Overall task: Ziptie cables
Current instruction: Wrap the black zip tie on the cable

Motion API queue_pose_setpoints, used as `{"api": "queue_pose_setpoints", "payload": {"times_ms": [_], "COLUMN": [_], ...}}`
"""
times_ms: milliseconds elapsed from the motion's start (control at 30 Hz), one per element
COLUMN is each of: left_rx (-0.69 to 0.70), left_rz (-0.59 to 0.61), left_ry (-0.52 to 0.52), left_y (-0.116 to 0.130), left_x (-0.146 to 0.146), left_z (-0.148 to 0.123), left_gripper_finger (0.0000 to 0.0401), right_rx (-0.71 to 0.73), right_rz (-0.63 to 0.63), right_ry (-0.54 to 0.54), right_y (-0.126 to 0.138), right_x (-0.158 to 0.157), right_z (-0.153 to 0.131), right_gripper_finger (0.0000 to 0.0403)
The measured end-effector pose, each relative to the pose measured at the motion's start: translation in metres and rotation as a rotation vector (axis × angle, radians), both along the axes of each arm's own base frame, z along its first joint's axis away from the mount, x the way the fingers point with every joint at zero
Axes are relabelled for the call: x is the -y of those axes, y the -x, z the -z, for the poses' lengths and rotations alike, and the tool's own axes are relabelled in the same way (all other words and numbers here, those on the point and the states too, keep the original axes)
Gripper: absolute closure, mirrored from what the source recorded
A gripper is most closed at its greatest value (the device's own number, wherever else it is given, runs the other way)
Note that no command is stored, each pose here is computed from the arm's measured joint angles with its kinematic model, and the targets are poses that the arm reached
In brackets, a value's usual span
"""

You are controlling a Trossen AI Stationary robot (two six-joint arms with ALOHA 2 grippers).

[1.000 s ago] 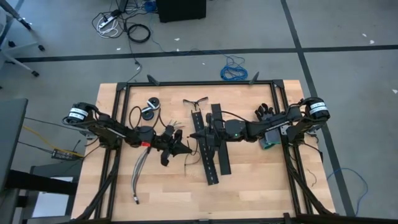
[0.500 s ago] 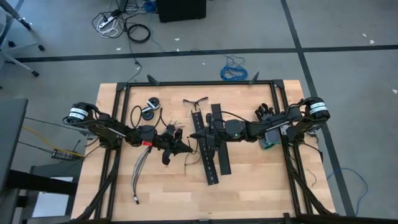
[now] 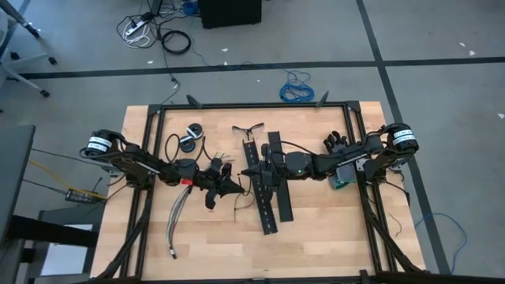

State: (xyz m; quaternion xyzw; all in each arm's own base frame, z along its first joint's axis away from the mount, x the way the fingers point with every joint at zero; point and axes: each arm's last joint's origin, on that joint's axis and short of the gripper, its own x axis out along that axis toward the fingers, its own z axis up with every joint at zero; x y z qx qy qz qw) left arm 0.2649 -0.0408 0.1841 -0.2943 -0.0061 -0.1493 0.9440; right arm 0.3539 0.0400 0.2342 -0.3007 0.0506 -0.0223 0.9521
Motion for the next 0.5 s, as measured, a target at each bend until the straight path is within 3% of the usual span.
{"api": "queue_pose_setpoints", "payload": {"times_ms": [500], "left_rx": [0.000], "left_rz": [0.003], "left_ry": [0.007], "left_y": [-0.0005], "left_x": [-0.0039], "left_z": [-0.0002], "left_gripper_finger": [0.0401], "right_rx": [-0.016], "right_rz": [-0.001], "right_ry": [0.002], "right_y": [0.0001], "right_x": [0.0000], "right_z": [0.0016], "right_gripper_finger": [0.0403]}}
